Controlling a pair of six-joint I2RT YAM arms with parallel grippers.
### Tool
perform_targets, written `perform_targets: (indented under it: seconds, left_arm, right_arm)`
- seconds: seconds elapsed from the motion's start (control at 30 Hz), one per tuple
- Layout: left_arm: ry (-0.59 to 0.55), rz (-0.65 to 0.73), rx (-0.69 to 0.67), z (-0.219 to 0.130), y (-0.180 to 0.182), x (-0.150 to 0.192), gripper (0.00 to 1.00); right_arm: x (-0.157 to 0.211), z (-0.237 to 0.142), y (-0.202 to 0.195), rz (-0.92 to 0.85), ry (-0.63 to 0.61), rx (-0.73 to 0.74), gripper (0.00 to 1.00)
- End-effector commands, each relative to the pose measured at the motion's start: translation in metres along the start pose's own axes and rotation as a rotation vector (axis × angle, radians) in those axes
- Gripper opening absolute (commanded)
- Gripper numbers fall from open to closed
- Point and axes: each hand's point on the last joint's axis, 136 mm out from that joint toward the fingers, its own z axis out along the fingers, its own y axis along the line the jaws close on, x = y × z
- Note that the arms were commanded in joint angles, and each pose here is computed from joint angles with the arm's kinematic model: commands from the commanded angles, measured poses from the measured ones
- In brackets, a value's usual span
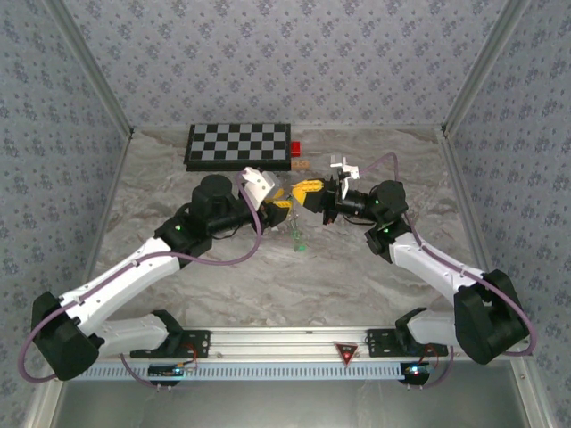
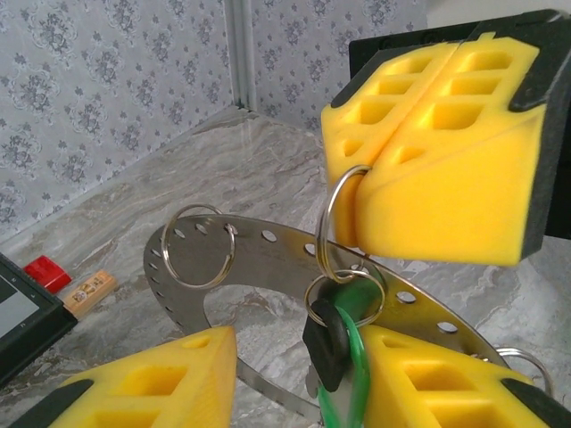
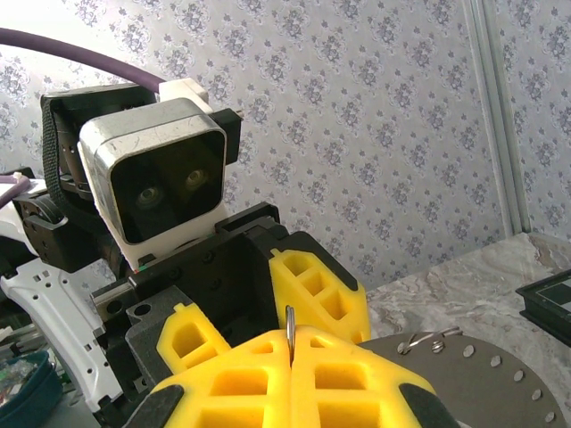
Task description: Put the keys on the keyring
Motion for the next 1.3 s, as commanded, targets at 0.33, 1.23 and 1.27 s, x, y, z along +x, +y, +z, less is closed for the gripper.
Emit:
perform_targets:
  seconds: [0.33,1.23,1.27]
  left_arm:
    - [-0.054,0.037,0.021,0.004,-0.003,-0.014,0.27]
    - [-0.011,0.079,0.010,-0.012,-0.004,-0.020,0.00]
    - [-0.004,0.078,0.009,-0.013,-0.004,-0.020,0.00]
  right_arm:
    - [-0.008,0.001,0.011,-0.026,-0.023,-0.040,0.00]
    - [0.002,-0.011,-0.008,-0.017,-0.005,0.030,0.00]
    - [0.004,-0.011,-0.007,-0.016,0.000,0.028,0.00]
